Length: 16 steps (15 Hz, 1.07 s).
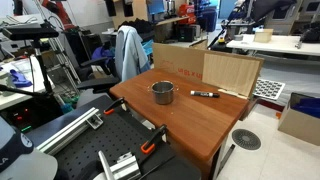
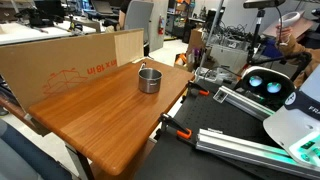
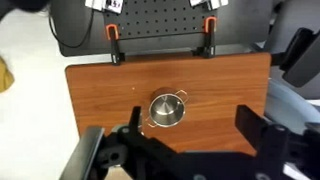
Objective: Put the marker in the pot
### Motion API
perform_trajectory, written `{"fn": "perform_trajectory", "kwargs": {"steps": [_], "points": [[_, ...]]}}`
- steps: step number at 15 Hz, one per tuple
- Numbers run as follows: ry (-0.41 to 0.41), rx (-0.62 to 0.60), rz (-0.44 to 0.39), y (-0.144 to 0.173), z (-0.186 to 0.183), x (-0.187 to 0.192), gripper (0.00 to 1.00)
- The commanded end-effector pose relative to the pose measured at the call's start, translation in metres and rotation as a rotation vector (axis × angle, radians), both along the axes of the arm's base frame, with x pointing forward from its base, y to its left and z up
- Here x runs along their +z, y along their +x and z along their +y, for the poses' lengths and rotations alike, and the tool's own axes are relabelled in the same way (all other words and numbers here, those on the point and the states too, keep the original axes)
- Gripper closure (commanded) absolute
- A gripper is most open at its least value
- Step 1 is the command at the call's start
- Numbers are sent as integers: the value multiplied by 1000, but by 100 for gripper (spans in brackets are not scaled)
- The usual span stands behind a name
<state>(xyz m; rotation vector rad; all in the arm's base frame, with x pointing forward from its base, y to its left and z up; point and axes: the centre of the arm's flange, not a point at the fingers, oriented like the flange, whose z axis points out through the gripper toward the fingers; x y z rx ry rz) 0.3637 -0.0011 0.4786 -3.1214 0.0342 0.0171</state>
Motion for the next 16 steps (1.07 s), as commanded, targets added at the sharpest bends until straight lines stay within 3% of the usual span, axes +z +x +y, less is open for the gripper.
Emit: {"fn": "perform_trajectory", "kwargs": {"steps": [1,15,16], "points": [[0,0,0,0,0,0,0],[0,0,0,0,0,0,0],[24,-62,-50,3,1,-5,0]]}}
